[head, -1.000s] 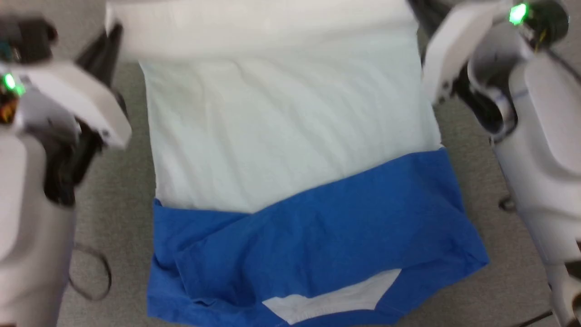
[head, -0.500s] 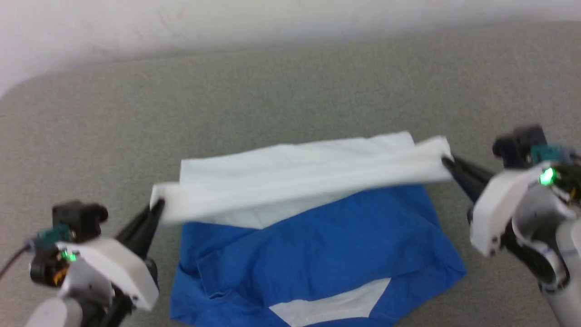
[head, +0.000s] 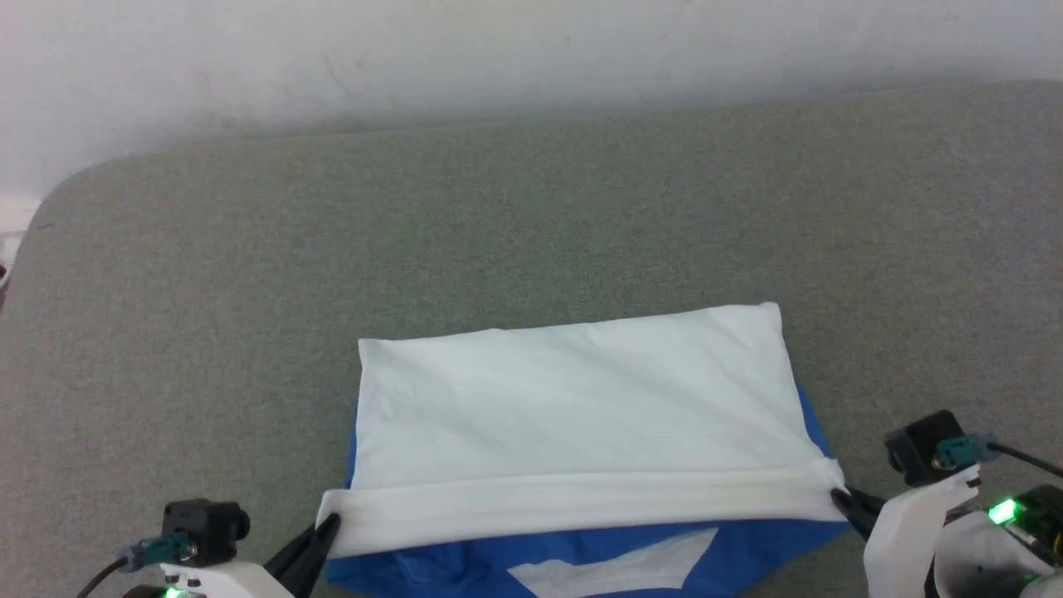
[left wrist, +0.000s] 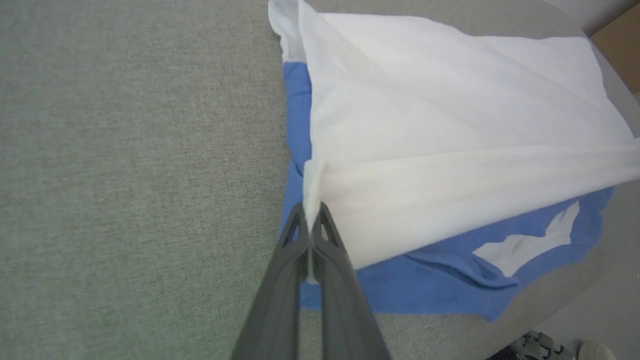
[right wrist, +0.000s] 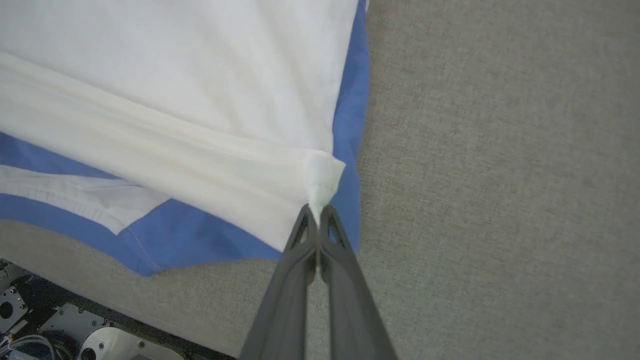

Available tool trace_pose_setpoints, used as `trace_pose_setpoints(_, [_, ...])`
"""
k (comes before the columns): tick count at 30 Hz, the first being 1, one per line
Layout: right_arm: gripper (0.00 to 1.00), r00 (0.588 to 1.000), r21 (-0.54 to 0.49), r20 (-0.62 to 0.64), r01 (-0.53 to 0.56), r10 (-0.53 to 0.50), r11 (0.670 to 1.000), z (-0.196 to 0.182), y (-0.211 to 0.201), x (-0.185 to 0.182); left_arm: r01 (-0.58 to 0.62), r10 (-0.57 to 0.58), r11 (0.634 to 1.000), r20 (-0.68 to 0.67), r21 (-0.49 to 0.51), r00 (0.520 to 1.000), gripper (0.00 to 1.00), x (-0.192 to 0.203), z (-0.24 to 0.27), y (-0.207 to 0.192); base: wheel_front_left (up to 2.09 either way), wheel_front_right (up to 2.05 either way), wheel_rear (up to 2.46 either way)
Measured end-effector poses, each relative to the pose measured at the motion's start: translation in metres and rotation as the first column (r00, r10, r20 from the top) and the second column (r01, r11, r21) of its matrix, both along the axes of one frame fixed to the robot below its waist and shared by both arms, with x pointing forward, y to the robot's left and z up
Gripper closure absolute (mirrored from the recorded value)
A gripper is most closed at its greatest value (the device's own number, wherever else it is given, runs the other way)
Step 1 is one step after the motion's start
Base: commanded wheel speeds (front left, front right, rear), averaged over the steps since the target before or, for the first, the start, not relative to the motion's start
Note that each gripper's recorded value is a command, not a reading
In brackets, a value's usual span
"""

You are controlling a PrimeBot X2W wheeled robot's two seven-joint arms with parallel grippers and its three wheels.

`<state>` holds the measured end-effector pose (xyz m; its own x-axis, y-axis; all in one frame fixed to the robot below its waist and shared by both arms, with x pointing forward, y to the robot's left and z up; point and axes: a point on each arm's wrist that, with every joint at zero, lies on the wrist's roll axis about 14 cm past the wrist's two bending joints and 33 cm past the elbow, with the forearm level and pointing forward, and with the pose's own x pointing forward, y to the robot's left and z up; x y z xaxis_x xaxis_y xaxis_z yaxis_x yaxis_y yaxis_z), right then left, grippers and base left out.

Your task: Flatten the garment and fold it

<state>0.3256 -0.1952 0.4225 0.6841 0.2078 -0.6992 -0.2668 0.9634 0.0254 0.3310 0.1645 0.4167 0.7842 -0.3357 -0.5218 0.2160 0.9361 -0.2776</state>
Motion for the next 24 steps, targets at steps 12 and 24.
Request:
trace_pose_setpoints(12, [0.45, 0.990, -0.022, -0.144, 0.010, -0.013, 1.000, -0.041, 0.008, -0.032, 0.004, -0.002, 1.000, -0.118, 0.014, 0.993, 0.44, -0.029, -0.036, -0.001, 0.00, 0.00, 0.00])
trace_pose_setpoints(24, [0.00, 0.990, 0.087, 0.063, 0.121, -0.127, 0.989, 0.008, -0.002, -0.020, -0.174, 0.166, 0.985, 0.273, 0.005, 0.948, 0.00, -0.005, 0.031, 0.032, 0.00, 0.00, 0.00])
